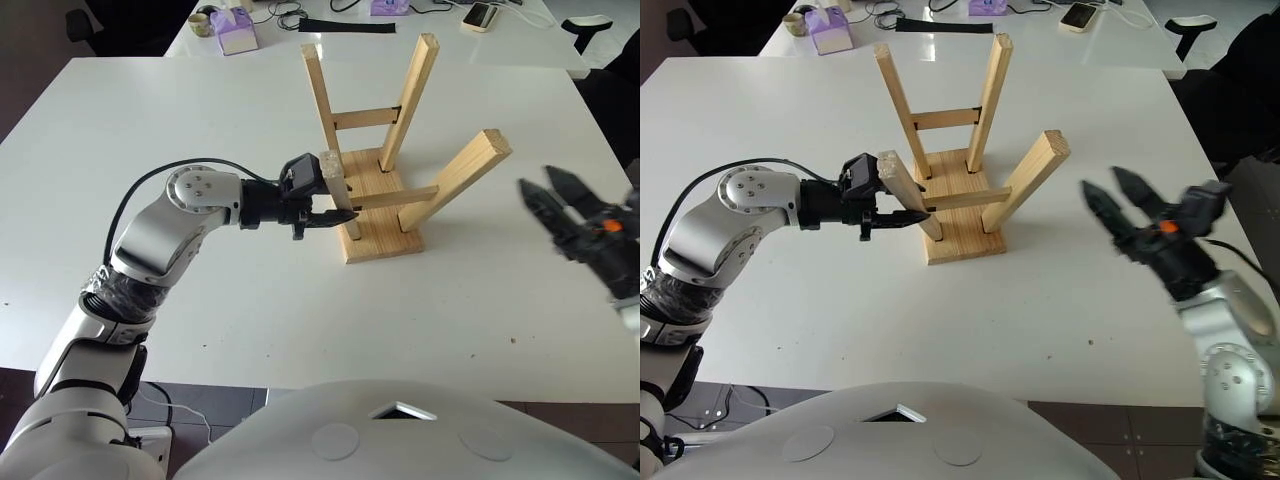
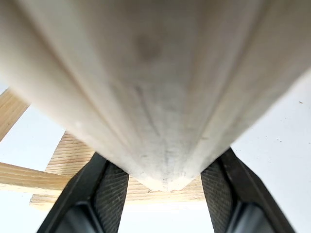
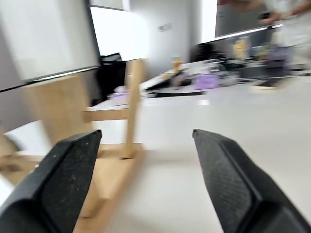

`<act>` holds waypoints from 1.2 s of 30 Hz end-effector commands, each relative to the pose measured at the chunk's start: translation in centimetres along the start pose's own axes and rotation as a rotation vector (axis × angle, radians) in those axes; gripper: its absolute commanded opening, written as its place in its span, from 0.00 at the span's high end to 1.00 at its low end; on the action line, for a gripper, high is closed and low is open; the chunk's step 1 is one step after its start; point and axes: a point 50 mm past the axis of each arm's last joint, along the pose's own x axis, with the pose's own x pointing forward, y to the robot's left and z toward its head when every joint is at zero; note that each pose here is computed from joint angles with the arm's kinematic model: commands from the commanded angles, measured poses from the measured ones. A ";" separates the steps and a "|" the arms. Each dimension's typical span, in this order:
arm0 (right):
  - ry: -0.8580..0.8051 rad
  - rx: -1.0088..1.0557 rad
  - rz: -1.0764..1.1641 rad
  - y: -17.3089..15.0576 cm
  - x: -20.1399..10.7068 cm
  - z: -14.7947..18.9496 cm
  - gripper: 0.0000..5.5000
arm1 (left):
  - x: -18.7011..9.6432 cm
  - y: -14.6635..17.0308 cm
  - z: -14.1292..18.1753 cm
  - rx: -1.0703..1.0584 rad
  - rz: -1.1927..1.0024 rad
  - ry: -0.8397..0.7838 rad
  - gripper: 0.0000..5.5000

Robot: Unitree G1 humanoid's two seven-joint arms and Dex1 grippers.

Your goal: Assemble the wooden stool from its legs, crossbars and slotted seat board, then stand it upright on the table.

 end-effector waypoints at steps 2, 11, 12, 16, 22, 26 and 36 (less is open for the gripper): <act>-0.069 -0.214 -0.377 -3.5 2.9 0.6 0.37 | -0.1 -0.8 -4.7 -0.133 -0.030 0.248 0.63; -0.202 -0.152 0.450 23.5 9.6 1.0 0.37 | 0.6 -1.0 -4.3 -0.115 -0.083 0.251 0.63; -0.210 -0.141 0.522 25.5 9.1 1.4 0.37 | 0.8 -1.1 -4.2 -0.109 -0.096 0.252 0.63; -0.173 -0.166 0.520 27.0 9.4 1.4 0.37 | 2.0 -1.7 -3.4 -0.088 -0.152 0.232 0.63; -0.068 -0.325 0.082 16.9 10.0 0.8 0.37 | 1.5 -1.5 -3.8 -0.104 -0.120 0.231 0.63; -0.025 -0.446 -0.221 9.7 8.5 1.9 0.37 | 0.8 -1.6 -4.3 -0.130 -0.082 0.238 0.63; -0.037 -0.175 0.348 25.3 9.5 0.4 0.37 | 2.9 -3.2 -2.7 -0.119 -0.136 0.169 0.63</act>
